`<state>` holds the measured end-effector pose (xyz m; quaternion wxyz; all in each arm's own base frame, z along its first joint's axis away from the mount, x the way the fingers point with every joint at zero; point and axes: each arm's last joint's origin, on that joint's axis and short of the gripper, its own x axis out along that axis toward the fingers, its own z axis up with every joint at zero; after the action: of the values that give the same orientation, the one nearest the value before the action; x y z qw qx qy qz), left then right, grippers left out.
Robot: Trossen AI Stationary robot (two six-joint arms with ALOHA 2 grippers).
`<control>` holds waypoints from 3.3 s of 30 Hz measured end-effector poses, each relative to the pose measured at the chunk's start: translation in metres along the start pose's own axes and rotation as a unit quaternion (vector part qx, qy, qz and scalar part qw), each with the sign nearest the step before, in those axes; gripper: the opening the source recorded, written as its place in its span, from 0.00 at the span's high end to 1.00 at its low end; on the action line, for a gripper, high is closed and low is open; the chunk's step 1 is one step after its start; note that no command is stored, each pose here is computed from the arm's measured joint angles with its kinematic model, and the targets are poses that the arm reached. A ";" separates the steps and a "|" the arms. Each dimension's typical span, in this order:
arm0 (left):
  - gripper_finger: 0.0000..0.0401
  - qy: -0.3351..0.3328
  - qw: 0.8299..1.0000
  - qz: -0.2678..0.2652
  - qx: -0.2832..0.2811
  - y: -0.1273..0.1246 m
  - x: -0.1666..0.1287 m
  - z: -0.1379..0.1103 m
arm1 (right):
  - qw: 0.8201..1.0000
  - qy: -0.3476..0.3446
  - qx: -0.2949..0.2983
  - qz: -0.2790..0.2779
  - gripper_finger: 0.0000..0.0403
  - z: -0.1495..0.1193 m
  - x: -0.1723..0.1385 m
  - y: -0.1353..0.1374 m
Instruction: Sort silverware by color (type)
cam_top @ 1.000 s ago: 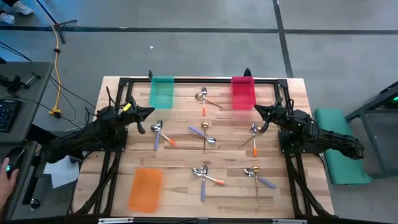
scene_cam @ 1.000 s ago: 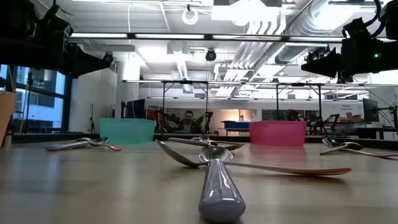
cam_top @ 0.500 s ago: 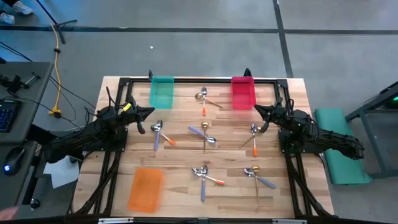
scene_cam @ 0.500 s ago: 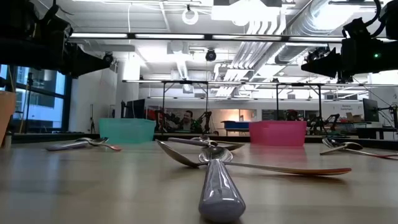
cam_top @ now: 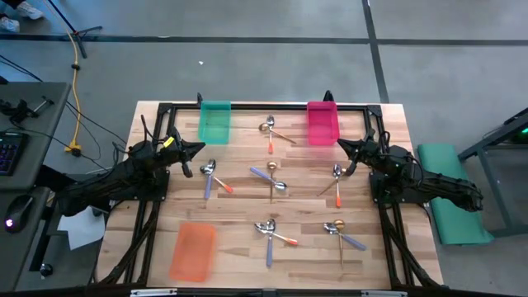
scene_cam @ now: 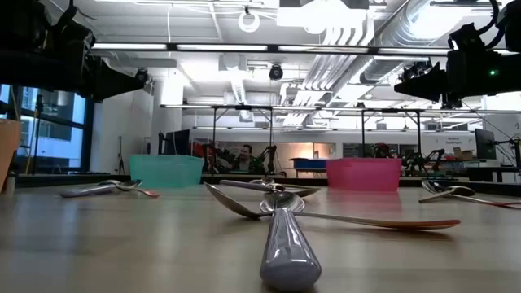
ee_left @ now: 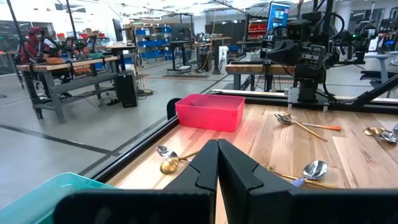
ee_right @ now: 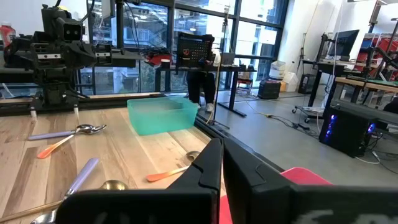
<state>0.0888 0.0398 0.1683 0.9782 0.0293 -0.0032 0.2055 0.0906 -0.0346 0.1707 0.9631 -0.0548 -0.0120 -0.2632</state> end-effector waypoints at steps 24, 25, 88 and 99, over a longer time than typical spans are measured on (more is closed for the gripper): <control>1.00 0.000 1.000 0.000 0.000 0.000 0.000 0.000 | 1.000 0.000 0.026 0.001 1.00 0.000 0.000 0.000; 1.00 0.000 1.000 0.000 0.000 0.000 0.000 0.000 | 0.999 0.000 0.051 0.005 1.00 0.000 0.000 0.000; 1.00 0.000 1.000 0.000 0.000 0.000 0.000 0.000 | 0.920 0.309 0.080 0.228 0.98 0.074 0.130 0.195; 1.00 0.000 1.000 0.000 0.000 0.000 0.000 0.000 | 0.854 0.475 0.037 0.208 0.69 0.040 0.129 0.275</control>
<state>0.0888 0.0398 0.1683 0.9782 0.0293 -0.0032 0.2055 0.3418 0.1402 0.1900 0.8853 0.1112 0.4487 -0.0502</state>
